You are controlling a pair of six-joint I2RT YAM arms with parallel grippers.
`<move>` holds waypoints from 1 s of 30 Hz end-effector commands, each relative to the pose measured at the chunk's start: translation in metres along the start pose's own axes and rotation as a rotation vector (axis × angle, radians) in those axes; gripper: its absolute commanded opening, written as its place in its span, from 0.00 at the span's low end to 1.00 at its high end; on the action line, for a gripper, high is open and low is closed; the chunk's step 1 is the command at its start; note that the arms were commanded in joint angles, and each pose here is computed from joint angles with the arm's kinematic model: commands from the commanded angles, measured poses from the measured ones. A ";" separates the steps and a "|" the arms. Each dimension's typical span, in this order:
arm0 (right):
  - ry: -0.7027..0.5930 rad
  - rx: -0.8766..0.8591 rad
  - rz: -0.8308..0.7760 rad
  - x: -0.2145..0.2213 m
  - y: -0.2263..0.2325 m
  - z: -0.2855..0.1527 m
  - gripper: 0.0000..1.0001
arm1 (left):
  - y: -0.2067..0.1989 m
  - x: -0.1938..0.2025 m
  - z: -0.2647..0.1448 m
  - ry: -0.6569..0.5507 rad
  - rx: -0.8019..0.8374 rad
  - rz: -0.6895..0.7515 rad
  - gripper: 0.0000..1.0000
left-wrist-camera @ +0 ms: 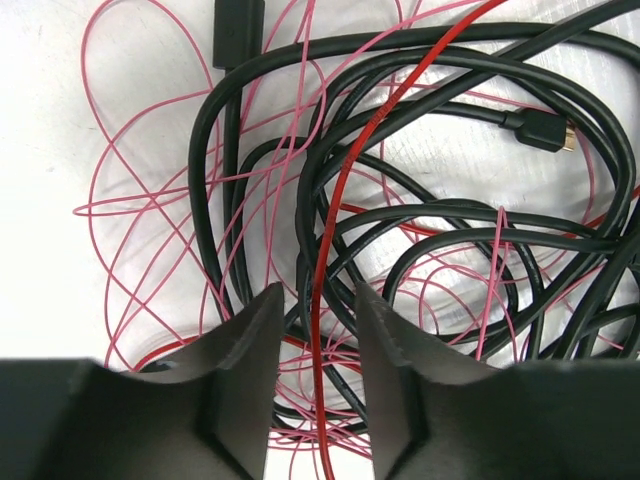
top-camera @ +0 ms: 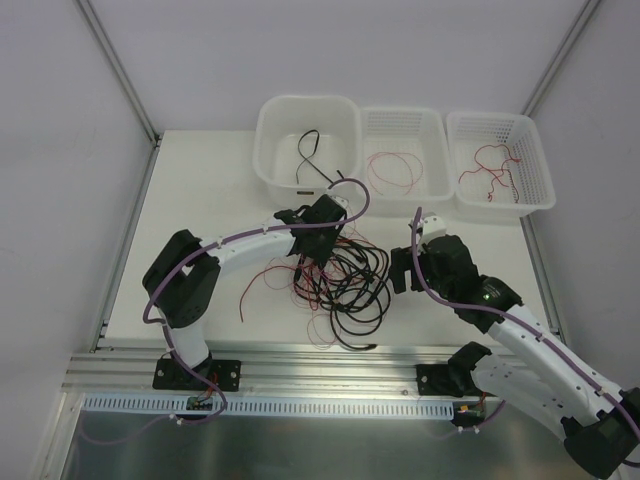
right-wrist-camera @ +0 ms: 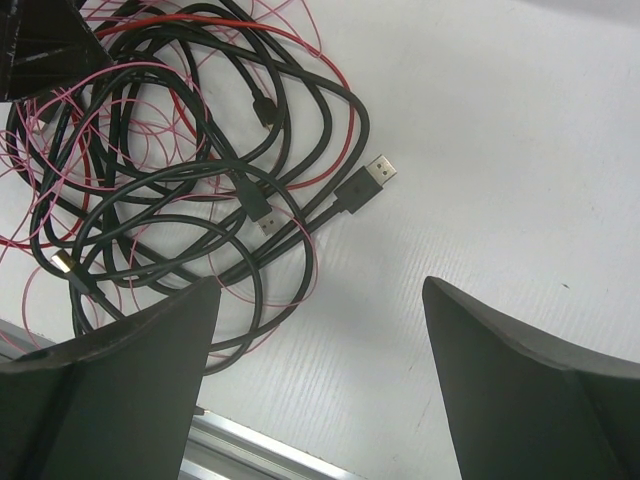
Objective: Untangle the cables
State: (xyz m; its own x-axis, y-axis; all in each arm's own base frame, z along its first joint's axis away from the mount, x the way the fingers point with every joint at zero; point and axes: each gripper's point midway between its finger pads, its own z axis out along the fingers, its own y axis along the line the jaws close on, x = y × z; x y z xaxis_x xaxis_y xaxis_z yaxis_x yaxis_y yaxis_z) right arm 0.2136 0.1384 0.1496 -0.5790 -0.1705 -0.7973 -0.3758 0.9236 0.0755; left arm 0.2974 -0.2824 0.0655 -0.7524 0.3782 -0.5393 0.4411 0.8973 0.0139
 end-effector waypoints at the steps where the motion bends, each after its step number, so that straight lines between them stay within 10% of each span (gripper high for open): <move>1: -0.011 -0.015 0.001 -0.003 0.003 0.002 0.87 | -0.001 -0.013 -0.012 -0.026 0.026 0.004 0.33; 6: -0.013 -0.017 0.005 -0.003 0.004 0.002 0.87 | -0.009 -0.012 -0.009 -0.009 0.068 0.000 0.26; 10: -0.015 -0.018 0.008 -0.002 0.004 0.000 0.87 | -0.012 -0.013 -0.011 -0.012 0.077 -0.005 0.00; 15: -0.016 -0.041 0.024 -0.001 0.008 0.002 0.87 | -0.013 -0.039 -0.043 -0.113 0.104 0.004 0.00; 30: -0.126 -0.162 0.127 -0.034 0.035 0.001 0.86 | -0.032 -0.128 -0.276 -0.637 0.469 -0.011 0.00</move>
State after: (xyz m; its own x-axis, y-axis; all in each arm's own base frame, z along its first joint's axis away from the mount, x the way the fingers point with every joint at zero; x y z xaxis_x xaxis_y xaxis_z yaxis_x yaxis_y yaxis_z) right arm 0.2129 0.1635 0.1504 -0.5901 -0.0761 -0.8037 -0.4015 0.8914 0.2104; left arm 0.2627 -0.2941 0.3243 -0.4491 0.0856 -0.8894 0.6267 0.7397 -0.2453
